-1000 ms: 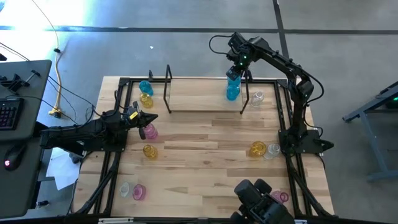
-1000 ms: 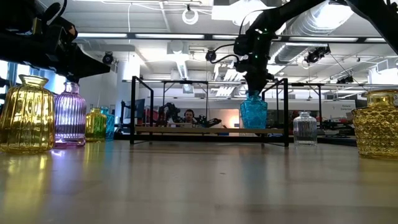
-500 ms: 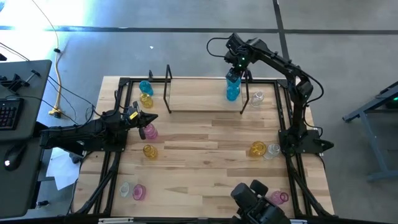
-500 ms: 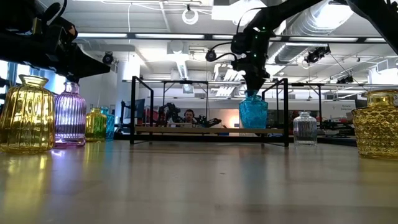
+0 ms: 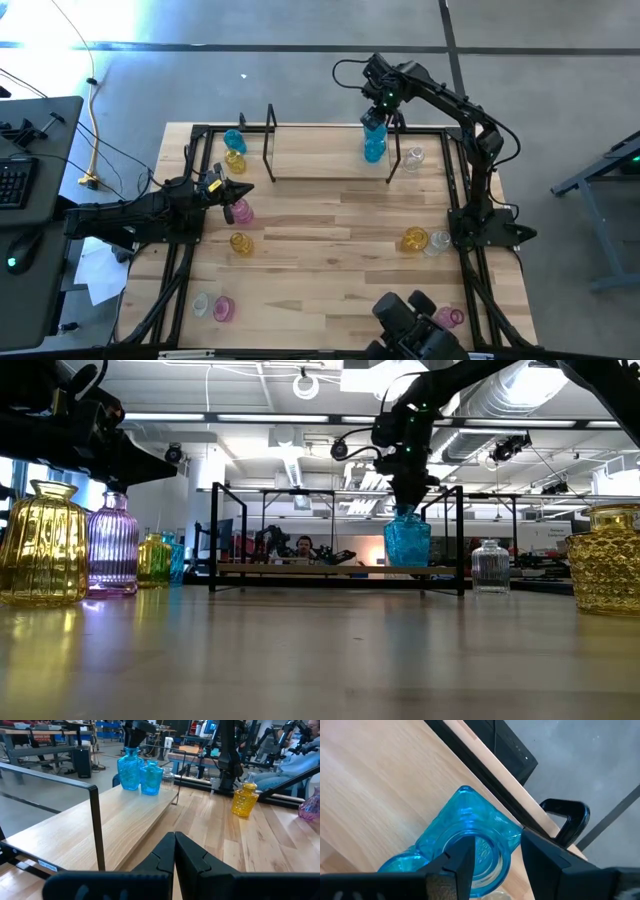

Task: Sort vases onto shelf
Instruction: Adjust the blue vases on the shelf

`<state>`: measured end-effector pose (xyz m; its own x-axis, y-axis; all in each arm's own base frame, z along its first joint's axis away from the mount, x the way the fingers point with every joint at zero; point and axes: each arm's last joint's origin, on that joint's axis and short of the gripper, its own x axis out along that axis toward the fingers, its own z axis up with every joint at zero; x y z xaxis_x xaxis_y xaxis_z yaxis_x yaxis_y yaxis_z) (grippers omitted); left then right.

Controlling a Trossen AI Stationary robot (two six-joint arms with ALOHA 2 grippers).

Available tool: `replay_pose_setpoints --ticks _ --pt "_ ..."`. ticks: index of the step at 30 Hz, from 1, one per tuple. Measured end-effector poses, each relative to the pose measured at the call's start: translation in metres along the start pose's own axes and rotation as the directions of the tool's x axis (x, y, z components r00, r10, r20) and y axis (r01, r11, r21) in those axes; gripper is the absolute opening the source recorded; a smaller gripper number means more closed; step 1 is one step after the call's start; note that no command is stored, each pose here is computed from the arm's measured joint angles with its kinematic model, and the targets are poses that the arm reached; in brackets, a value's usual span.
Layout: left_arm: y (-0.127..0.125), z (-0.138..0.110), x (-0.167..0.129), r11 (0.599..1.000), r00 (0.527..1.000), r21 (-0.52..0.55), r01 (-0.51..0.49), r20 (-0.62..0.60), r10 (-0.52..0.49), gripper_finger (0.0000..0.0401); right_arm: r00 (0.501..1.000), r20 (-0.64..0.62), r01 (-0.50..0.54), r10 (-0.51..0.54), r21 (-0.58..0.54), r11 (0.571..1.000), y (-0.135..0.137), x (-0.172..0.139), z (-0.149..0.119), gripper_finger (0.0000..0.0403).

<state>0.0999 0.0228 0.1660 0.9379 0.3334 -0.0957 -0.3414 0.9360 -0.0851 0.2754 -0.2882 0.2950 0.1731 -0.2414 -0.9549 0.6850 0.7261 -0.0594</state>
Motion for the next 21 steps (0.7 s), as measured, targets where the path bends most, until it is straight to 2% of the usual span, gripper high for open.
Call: replay_pose_setpoints --ticks 21 --pt "-0.0001 -0.0002 0.0 1.0 1.0 0.0 0.002 -0.002 -0.002 0.0 1.0 0.029 -0.001 -0.006 0.236 0.972 -0.0066 0.0002 0.0024 0.0142"
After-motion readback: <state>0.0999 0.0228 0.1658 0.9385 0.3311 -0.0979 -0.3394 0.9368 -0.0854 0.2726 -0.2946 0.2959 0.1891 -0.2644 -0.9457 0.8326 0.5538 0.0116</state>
